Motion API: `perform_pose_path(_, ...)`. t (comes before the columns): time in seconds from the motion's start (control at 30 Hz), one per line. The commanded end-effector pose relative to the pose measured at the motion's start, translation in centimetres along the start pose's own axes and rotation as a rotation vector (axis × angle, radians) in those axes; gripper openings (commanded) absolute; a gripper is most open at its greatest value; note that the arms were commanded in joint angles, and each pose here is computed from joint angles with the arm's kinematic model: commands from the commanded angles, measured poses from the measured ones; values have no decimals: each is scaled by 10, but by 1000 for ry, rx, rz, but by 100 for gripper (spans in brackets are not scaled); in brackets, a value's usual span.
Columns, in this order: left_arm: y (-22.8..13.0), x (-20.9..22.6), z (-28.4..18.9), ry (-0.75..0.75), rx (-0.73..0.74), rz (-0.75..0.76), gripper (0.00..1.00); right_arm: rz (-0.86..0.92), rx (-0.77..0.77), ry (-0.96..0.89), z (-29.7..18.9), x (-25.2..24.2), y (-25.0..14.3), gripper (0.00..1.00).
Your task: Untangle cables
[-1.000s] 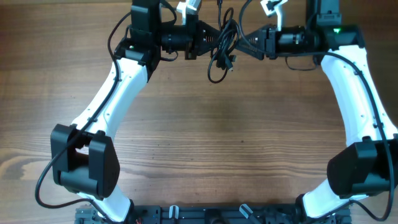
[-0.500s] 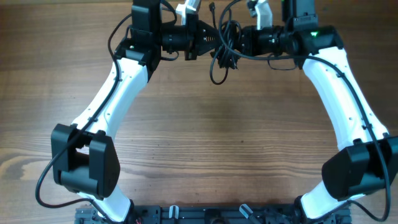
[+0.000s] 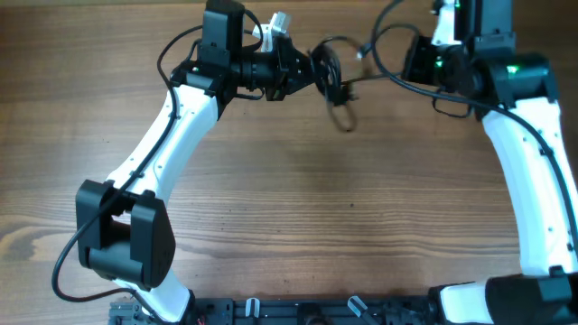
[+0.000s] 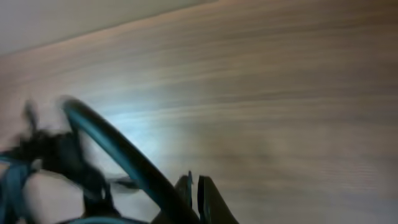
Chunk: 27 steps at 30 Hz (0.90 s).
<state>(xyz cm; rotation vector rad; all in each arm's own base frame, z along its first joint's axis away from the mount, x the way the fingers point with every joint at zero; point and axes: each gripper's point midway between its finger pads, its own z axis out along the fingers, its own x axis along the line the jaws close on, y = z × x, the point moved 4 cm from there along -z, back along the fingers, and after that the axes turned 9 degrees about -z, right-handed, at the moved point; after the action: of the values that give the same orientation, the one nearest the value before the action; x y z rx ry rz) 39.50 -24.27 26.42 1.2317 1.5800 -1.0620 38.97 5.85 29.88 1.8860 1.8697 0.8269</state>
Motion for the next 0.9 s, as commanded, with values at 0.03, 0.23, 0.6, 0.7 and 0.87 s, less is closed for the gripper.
perform_pose_path(0.03, 6, -7, -9, -5, -37, 59, 4, 127, -77, -473, -30, -68, 2, 4)
perform_pose_path(0.23, 6, -7, -9, -5, -36, 59, 4, 120, -29, -329, -21, -50, -4, 4)
perform_pose_path(0.6, 6, -7, -9, -6, -38, 94, 4, 76, 135, -59, 8, -17, -25, 5)
perform_pose_path(0.7, 8, -5, -9, 7, -51, 129, 4, -9, 134, 148, 10, 10, -21, 4)
perform_pose_path(0.87, 31, 29, -17, 200, -257, 25, 4, -103, 65, 405, -6, 44, -10, 4)
